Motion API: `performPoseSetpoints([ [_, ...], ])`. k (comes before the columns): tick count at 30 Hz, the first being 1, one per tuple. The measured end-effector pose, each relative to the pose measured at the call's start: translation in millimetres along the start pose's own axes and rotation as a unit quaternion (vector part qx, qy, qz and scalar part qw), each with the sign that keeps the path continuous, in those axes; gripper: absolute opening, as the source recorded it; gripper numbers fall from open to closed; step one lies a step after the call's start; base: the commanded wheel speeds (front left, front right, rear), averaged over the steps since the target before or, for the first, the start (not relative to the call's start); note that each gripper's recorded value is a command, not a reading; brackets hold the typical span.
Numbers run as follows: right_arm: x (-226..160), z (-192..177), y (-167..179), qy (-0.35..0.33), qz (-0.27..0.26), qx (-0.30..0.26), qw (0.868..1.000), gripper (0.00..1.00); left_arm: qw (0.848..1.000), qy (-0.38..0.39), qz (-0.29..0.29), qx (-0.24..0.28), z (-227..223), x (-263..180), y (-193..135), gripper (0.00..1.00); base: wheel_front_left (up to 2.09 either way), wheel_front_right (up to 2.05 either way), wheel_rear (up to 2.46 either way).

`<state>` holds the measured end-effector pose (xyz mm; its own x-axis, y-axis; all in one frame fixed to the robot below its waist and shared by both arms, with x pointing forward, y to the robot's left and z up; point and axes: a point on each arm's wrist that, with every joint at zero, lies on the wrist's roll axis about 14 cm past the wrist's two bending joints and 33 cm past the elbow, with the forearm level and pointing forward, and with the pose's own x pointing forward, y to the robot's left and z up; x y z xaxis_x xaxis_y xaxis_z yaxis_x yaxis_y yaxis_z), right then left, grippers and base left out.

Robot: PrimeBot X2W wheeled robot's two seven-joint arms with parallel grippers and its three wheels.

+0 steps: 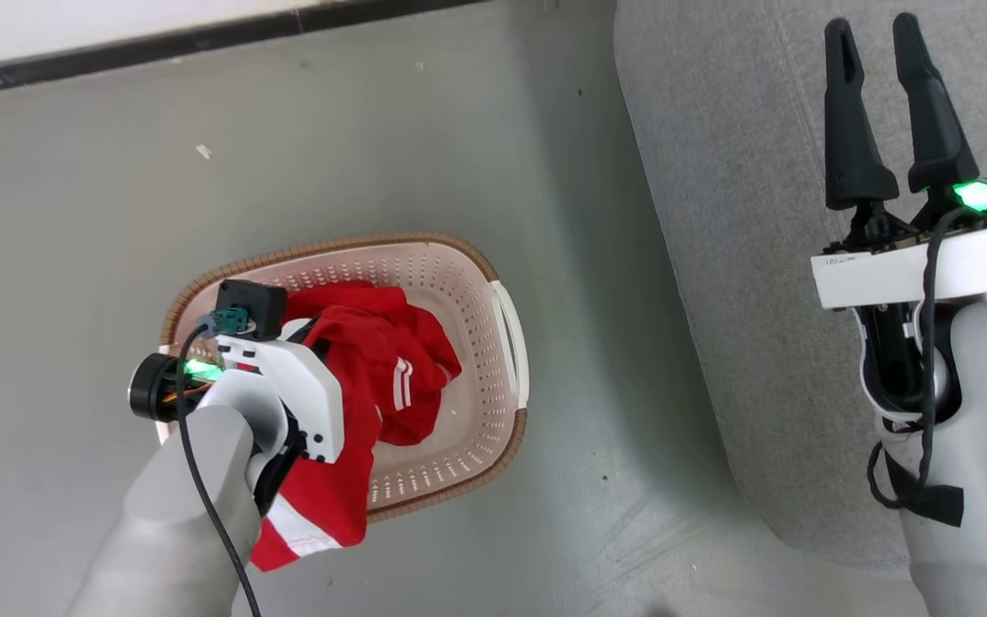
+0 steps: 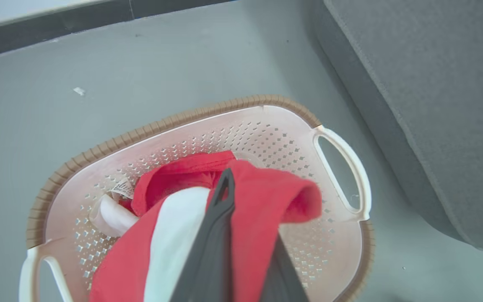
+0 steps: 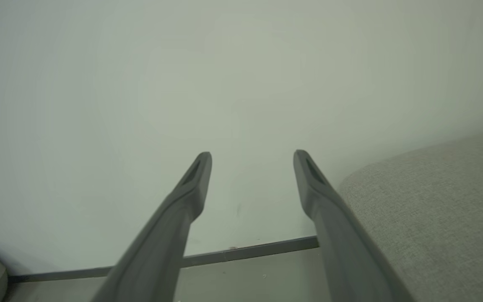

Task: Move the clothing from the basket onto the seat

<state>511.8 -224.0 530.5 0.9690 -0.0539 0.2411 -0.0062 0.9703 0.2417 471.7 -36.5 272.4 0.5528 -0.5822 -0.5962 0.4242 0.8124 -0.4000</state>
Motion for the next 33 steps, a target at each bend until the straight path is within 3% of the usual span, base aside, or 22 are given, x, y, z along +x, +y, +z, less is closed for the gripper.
performPoseSetpoints([
  [17, -33.4, 24.4, 2.7, 0.000, -0.005, 0.007, 1.000, 1.00, 0.989, -0.141, -0.034, -0.015, 67.1, -54.8, -44.1, 0.00, 0.00, 0.00, 0.00],
  [27, -48.4, 41.6, 13.2, -0.009, 0.010, 0.010, 1.000, 1.00, 0.964, -0.250, -0.080, 0.024, 125.8, -96.4, -87.7, 0.00, 0.00, 0.00, 0.00],
  [33, -58.9, 47.3, 24.9, -0.009, 0.023, 0.017, 1.000, 1.00, 0.952, -0.291, -0.084, 0.047, 151.6, -121.5, -97.0, 0.00, 0.00, 0.00, 0.00],
])
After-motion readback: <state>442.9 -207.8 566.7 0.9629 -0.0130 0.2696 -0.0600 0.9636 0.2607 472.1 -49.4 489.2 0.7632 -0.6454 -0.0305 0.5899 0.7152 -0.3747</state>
